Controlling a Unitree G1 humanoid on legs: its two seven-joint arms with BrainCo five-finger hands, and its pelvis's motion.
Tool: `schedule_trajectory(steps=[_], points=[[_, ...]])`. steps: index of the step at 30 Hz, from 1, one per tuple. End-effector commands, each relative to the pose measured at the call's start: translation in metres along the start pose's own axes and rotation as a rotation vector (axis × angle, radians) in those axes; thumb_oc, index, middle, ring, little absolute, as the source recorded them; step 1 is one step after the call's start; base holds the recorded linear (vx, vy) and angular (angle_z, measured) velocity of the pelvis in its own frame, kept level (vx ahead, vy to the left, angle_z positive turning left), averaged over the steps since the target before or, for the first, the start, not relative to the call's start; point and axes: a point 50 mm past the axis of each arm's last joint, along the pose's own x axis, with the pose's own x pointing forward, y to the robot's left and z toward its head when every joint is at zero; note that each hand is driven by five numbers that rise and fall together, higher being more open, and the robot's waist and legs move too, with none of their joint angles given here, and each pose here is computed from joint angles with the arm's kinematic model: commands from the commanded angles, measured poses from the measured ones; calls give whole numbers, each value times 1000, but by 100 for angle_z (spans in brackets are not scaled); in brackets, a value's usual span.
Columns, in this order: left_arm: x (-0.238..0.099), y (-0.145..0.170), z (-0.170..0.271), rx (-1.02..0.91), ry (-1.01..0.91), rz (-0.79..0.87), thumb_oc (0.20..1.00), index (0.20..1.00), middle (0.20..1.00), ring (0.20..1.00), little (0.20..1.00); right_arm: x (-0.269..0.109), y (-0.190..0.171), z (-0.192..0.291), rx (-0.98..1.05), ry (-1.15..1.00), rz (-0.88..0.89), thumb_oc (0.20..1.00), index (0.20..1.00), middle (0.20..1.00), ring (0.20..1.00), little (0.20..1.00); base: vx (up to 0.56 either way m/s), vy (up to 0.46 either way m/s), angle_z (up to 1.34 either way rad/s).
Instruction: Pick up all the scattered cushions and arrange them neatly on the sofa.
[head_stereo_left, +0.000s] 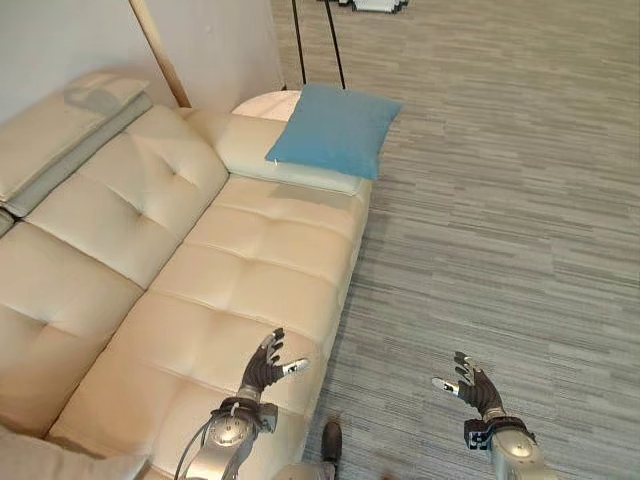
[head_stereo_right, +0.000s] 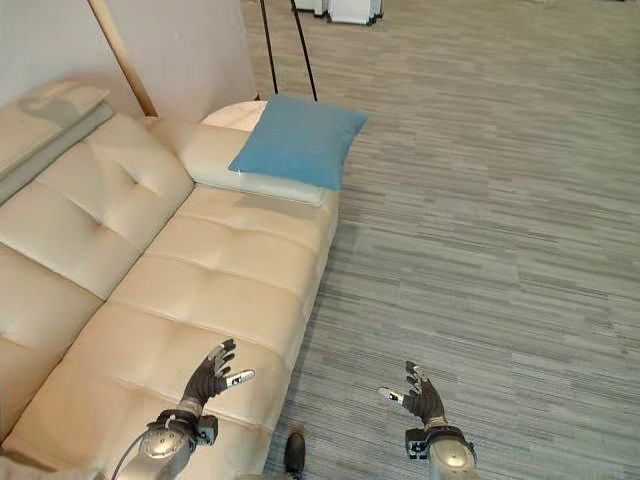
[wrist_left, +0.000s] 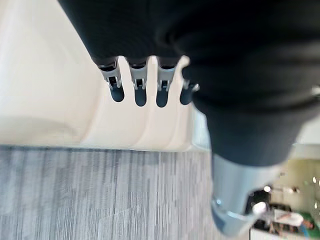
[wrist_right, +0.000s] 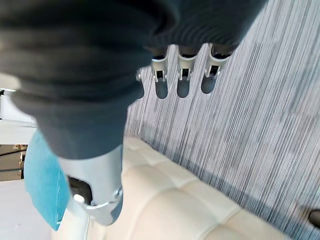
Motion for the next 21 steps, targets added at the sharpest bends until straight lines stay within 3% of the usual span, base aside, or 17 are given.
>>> schedule_trajectory(steps=[1, 13, 21], points=[[1, 11, 20, 15, -102, 26, 1000, 1000, 1000, 1000, 1000, 5, 3, 23, -11, -108, 18, 1000, 1000, 1000, 1000, 1000, 286, 148, -37], [5, 22, 28, 4, -134, 78, 1000, 1000, 1000, 1000, 1000, 2, -9, 22, 3, -109, -50, 1000, 1000, 1000, 1000, 1000, 283, -91, -39], [7, 9, 14, -26, -72, 43, 1000, 1000, 1000, 1000, 1000, -10, -31, 9, 24, -75, -91, 1000, 1000, 1000, 1000, 1000, 518, -411, 51]])
